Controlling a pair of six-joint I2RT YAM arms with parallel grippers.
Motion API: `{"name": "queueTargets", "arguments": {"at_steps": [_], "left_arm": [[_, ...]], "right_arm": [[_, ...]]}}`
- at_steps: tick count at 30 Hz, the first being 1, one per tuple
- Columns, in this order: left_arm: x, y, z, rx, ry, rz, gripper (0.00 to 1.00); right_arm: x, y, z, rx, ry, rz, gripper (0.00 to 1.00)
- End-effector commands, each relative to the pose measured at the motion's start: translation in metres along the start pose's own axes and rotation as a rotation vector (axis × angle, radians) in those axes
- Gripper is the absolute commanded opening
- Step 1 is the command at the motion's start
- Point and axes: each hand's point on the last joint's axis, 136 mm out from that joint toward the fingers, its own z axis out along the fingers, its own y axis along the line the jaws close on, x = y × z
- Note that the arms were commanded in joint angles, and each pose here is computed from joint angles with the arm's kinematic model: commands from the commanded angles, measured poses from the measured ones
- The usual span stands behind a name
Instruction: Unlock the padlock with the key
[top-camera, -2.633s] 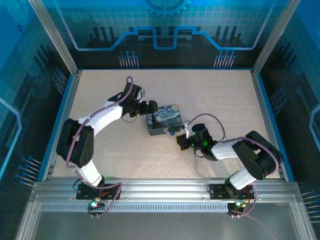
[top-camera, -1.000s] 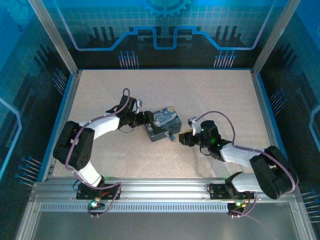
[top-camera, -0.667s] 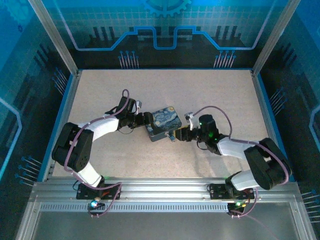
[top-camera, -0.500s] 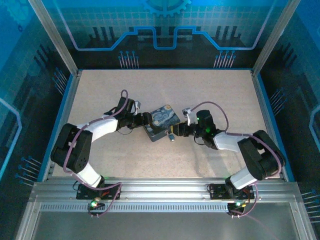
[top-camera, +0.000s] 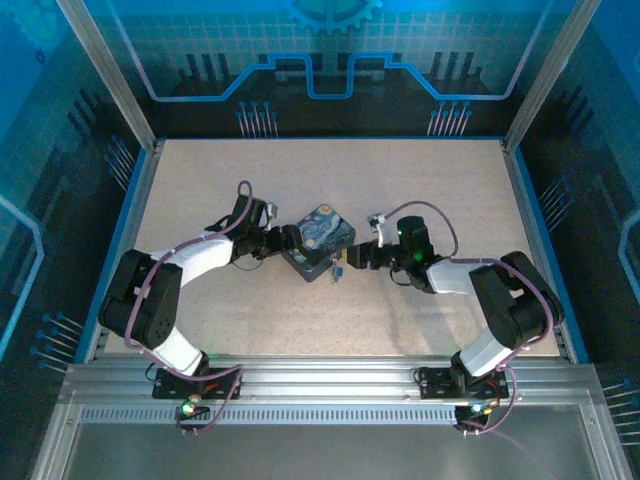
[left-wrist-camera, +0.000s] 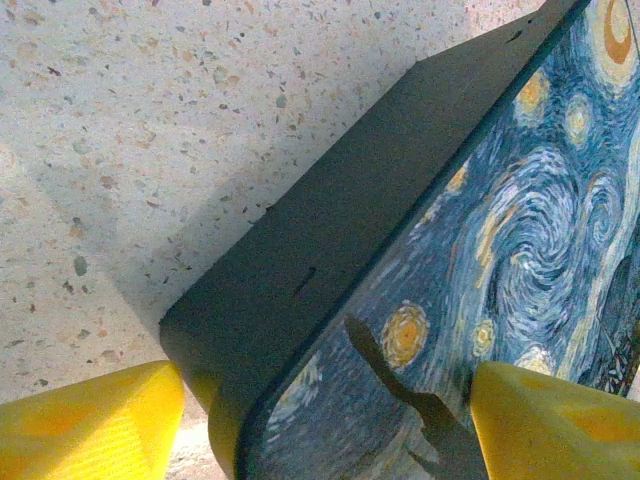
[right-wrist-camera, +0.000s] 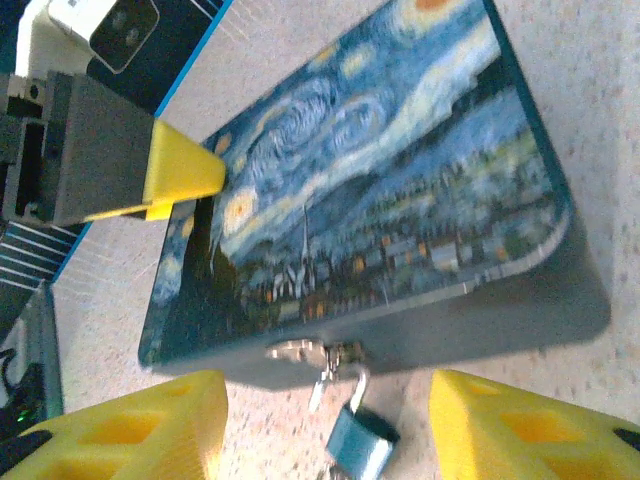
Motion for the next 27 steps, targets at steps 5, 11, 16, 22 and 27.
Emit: {"name": "queueTargets", "arguments": {"at_steps": [5, 11, 16, 22, 27], "left_arm": [[0.045, 0.031, 0.004, -0.105, 0.139, -0.04, 0.76], [0.045, 0.03, 0.004, -0.101, 0.136, -0.046, 0.76], [0.045, 0.03, 0.005, -0.101, 0.137, -0.047, 0.75], [0.044, 0.029, 0.004, -0.1, 0.135, -0.047, 0.75], [0.043, 0.028, 0.003, -0.099, 0.133, -0.044, 0.74]], "right_arm": [[0.019, 0.011, -0.009, -0.12, 0.037, 0.071, 0.66], [0.021, 0.015, 0.003, -0.167, 0.062, 0.092, 0.71], [0.023, 0.017, 0.018, -0.193, 0.089, 0.107, 0.73], [0.022, 0.017, 0.033, -0.206, 0.099, 0.111, 0.73], [0.025, 0.018, 0.043, -0.223, 0.119, 0.122, 0.73]]}}
